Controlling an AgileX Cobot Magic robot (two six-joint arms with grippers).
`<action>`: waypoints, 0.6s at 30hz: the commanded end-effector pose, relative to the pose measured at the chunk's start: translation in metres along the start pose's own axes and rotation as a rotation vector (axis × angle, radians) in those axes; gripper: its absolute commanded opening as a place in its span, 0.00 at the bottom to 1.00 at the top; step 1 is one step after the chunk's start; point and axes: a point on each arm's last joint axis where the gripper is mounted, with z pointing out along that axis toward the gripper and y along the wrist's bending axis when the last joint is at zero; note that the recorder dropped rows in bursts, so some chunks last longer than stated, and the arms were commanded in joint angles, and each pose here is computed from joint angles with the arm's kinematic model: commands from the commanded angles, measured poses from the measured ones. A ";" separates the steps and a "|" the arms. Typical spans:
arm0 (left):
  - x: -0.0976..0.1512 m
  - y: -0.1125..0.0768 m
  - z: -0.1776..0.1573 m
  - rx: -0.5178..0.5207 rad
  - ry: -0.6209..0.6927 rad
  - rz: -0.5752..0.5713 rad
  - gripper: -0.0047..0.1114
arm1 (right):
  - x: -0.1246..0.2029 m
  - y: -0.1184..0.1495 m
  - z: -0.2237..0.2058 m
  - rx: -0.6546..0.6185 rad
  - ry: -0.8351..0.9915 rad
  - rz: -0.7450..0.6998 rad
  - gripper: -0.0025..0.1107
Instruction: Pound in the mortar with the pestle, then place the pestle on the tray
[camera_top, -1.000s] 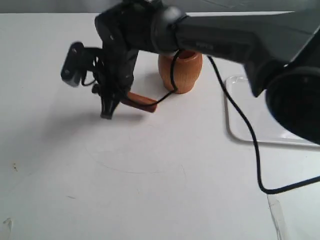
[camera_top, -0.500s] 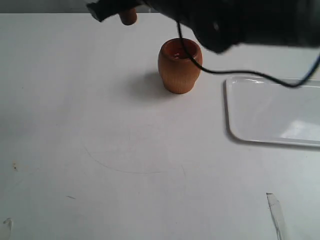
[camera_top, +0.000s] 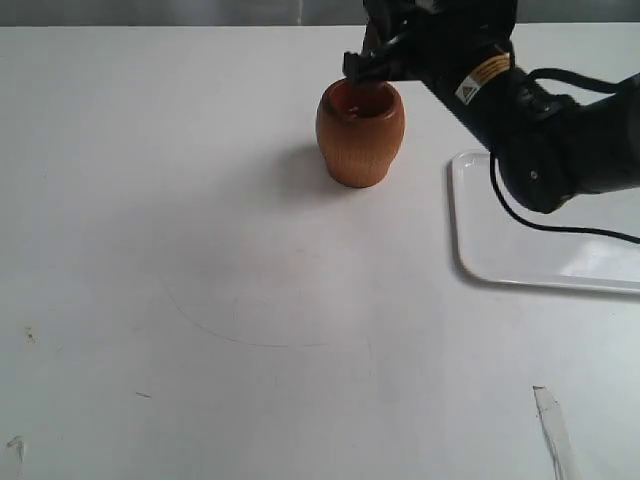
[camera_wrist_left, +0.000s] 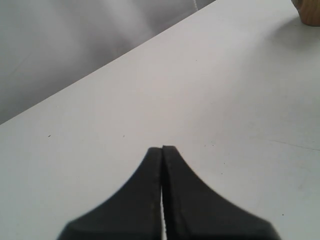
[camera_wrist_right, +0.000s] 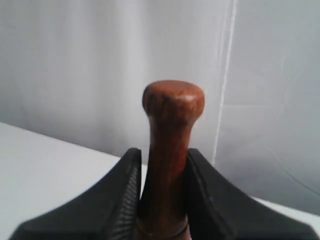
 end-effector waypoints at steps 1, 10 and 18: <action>0.000 -0.001 0.000 0.008 -0.007 -0.012 0.04 | 0.030 -0.001 0.003 -0.011 0.052 0.014 0.02; 0.000 -0.001 0.000 0.008 -0.007 -0.012 0.04 | 0.030 0.001 0.003 -0.027 0.083 -0.032 0.02; 0.000 -0.001 0.000 0.008 -0.007 -0.012 0.04 | -0.064 0.003 0.007 -0.041 -0.065 -0.100 0.02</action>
